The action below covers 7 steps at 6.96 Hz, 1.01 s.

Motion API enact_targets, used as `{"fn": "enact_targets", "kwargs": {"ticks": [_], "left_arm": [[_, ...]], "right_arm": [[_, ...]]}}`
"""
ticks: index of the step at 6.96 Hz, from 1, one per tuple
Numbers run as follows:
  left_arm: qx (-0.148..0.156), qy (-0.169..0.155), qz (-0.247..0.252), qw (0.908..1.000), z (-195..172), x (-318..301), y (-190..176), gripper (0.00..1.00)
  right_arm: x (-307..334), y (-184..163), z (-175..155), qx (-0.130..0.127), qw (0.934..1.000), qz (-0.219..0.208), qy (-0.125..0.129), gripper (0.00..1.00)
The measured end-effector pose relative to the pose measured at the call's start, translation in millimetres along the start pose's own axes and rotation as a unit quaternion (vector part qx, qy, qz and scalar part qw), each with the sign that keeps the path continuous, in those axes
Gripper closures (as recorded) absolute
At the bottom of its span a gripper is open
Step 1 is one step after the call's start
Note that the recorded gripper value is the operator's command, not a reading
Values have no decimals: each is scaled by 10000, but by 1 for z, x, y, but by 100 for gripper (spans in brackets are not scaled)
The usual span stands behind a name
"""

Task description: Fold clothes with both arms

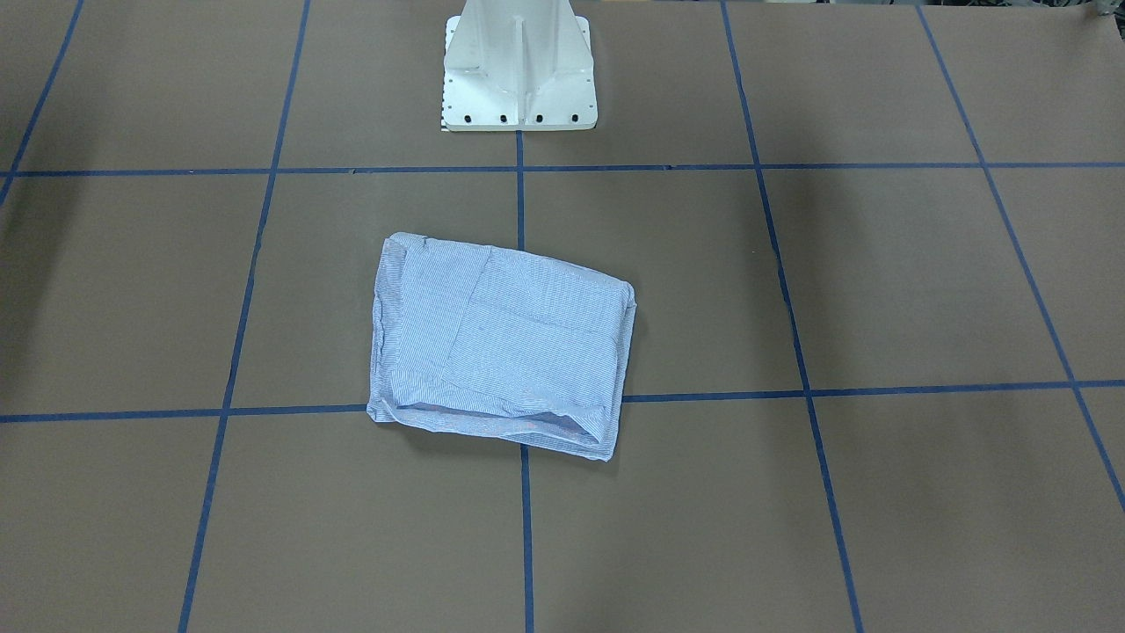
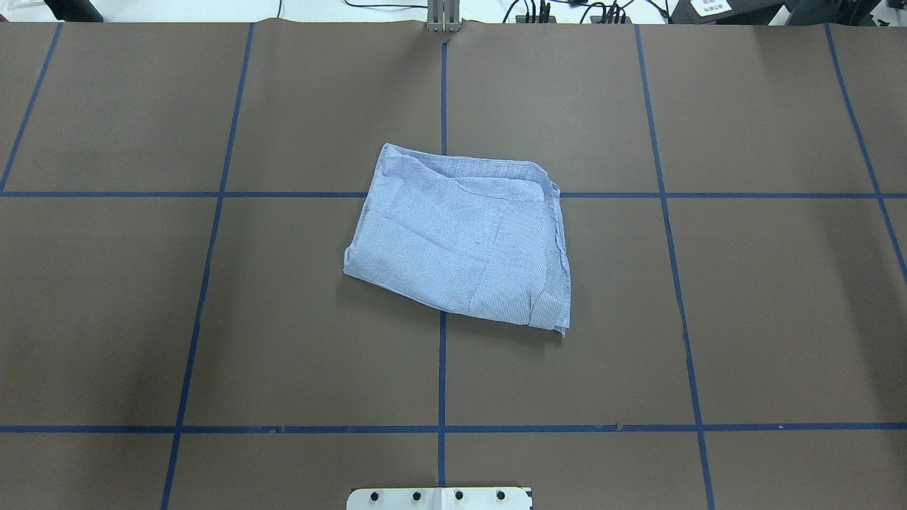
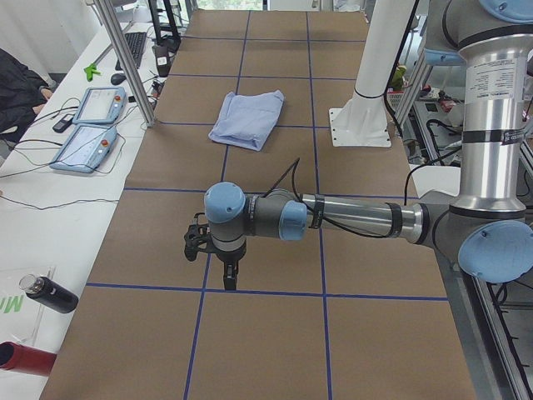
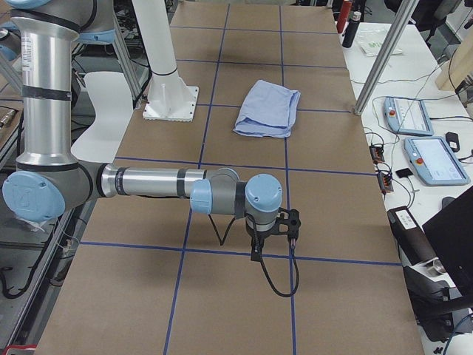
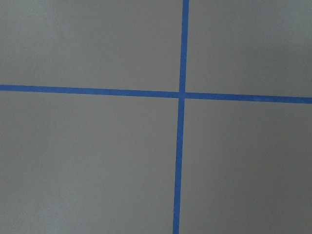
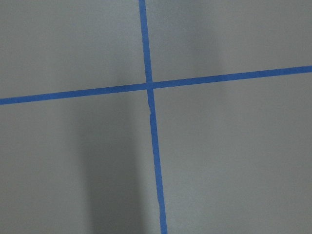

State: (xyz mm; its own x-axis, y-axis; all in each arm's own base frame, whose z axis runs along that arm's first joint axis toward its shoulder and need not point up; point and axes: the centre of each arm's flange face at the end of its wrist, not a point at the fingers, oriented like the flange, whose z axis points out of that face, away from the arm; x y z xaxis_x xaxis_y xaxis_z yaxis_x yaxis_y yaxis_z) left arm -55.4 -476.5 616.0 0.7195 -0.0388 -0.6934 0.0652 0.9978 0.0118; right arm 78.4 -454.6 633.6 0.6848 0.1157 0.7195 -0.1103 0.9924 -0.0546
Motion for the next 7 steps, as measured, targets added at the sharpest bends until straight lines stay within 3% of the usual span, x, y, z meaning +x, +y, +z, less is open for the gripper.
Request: {"fn": "enact_targets", "kwargs": {"ticks": [7], "left_arm": [[39, -3, 37, 10000, -4, 4, -1, 0]], "right_arm": [[-51, 2, 4, -76, 9997, 245, -53, 0]]}}
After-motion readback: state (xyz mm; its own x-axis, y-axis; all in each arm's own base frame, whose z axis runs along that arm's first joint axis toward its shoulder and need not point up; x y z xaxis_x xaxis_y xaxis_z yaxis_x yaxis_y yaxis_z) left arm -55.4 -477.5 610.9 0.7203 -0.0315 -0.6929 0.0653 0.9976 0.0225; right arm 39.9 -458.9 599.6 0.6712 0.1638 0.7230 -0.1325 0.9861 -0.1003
